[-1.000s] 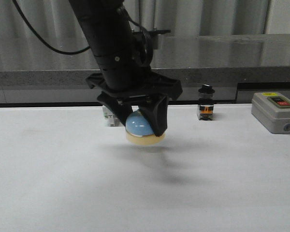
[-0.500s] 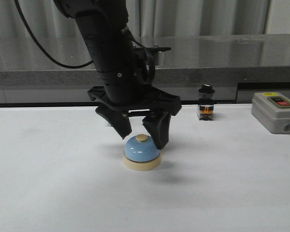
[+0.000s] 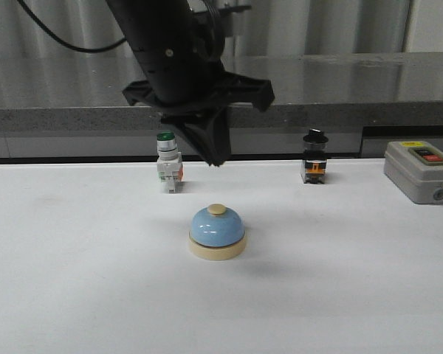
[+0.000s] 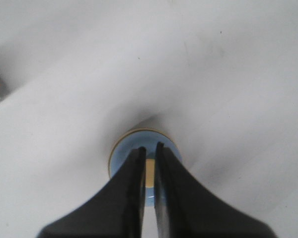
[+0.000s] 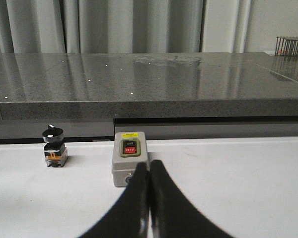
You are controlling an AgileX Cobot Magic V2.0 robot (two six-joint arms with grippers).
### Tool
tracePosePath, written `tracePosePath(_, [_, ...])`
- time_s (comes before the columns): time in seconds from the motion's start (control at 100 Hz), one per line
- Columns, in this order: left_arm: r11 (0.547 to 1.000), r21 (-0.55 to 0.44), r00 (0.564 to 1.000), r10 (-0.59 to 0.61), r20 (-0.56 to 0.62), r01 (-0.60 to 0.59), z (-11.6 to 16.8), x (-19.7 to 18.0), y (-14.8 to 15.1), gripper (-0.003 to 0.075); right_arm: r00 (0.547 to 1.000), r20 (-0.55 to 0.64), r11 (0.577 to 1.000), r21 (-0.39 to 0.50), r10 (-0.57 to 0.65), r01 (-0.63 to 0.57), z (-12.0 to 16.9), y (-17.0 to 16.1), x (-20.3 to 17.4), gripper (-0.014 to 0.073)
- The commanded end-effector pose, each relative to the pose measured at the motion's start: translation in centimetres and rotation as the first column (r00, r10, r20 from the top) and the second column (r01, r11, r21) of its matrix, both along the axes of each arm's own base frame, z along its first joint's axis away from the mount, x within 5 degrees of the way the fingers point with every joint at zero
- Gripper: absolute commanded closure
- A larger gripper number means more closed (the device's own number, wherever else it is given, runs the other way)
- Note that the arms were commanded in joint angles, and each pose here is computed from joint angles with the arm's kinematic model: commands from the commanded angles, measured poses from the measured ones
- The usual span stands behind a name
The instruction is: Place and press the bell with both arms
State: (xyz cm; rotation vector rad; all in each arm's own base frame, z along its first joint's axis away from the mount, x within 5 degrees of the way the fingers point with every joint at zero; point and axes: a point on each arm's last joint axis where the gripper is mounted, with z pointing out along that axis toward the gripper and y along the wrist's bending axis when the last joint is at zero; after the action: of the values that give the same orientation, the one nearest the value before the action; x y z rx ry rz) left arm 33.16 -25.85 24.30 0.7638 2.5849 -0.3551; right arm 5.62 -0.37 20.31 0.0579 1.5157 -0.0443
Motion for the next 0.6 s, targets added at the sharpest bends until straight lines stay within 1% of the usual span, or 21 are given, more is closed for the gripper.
tracePosePath(0.0, [0.994,-0.101,0.994,0.056,0.098,-0.046,4.9,0.0,1.5,0.0741,0.993,0.12,1.0,-0.02,0.006,-0.004,1.4,0.1,-0.3,0.0655])
tracePosePath(0.16, [0.986,-0.127,0.983,0.126,0.131,-0.11,7.6,0.4,4.7,0.0741,0.993,0.12,1.0,-0.02,0.006,-0.004,1.4,0.1,-0.3,0.0655])
tracePosePath(0.29, [0.97,-0.152,0.963,0.215,0.162,-0.191,9.3,0.8,8.3,0.0741,0.993,0.12,1.0,-0.02,0.006,-0.004,1.4,0.1,-0.3,0.0655])
tracePosePath(0.49, [0.933,-0.169,0.92,0.347,0.185,-0.318,10.7,0.1,14.0,0.0741,0.993,0.12,1.0,-0.02,0.006,-0.004,1.4,0.1,-0.3,0.0655])
tracePosePath(0.59, [0.906,-0.183,0.887,0.414,0.204,-0.381,10.9,-0.8,16.8,0.0741,0.993,0.12,1.0,-0.02,0.006,-0.004,1.4,0.1,-0.3,0.0655])
